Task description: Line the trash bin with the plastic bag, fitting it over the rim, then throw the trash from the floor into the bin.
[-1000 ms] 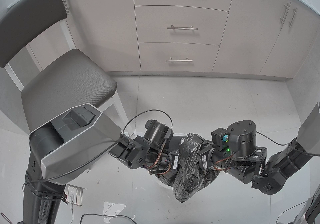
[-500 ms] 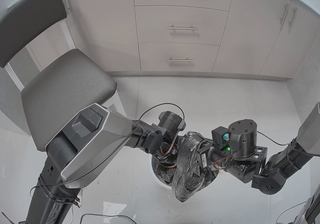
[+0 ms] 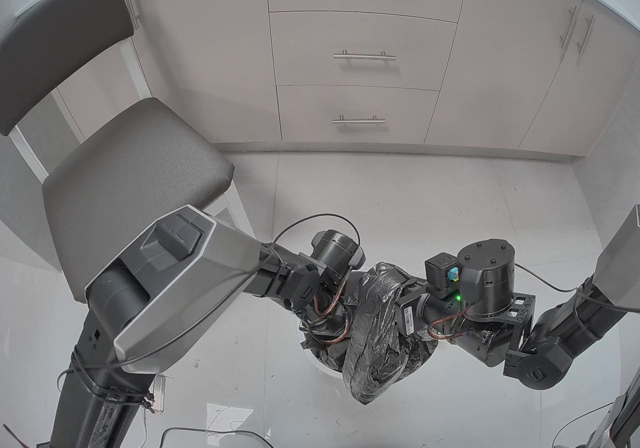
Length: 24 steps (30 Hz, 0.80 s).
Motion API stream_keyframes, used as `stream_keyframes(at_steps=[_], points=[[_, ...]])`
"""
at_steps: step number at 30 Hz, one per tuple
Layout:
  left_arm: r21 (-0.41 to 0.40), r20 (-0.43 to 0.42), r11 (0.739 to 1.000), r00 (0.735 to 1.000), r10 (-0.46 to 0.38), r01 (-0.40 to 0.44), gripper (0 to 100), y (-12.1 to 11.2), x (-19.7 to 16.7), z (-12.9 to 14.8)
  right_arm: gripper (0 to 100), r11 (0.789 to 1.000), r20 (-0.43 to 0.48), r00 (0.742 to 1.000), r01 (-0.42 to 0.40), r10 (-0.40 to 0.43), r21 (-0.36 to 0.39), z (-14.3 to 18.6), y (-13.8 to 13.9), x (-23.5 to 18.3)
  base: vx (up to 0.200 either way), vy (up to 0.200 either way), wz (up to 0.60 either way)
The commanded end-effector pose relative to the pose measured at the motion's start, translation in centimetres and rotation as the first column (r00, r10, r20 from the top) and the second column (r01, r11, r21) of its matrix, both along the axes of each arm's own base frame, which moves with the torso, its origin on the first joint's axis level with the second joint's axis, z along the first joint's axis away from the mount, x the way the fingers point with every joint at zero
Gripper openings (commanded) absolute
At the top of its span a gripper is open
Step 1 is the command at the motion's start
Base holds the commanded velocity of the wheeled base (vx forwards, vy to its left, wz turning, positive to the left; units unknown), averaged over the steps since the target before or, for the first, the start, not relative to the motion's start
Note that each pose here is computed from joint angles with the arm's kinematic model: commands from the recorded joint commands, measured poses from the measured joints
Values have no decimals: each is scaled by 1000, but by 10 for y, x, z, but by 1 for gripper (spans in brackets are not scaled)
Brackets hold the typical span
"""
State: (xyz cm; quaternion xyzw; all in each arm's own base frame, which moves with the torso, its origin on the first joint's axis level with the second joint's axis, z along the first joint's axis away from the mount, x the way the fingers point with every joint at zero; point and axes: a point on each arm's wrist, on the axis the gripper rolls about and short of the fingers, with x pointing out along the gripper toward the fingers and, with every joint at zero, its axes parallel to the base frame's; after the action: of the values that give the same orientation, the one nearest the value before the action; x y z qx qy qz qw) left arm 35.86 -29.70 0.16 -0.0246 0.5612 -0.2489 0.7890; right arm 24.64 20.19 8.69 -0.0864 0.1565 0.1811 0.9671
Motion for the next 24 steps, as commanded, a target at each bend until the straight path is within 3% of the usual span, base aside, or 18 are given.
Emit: stream_keyframes(at_steps=[1,10,12,18,24], points=[[-20,0,998,999,52,-52,0,14,-8,26,0,1000,2,1000,0,0,2,1,0,0,0,0,0],[-102,43,987,991,130,-125,0,26,-19,55,0,1000,1,1000,0,0,1,0,0,0,0,0,0],[-101,52,986,989,137,-131,0,27,-18,56,0,1000,1,1000,0,0,1,0,0,0,0,0,0],[1,102,975,969,223,-224,0,51,-30,48,0,1000,2,1000,5,-5,0,0,0,1,0,0,0],[-36,134,960,951,280,-277,0,82,-39,40,0,1000,3,1000,9,-9,1,0,-1,3,0,0,0]])
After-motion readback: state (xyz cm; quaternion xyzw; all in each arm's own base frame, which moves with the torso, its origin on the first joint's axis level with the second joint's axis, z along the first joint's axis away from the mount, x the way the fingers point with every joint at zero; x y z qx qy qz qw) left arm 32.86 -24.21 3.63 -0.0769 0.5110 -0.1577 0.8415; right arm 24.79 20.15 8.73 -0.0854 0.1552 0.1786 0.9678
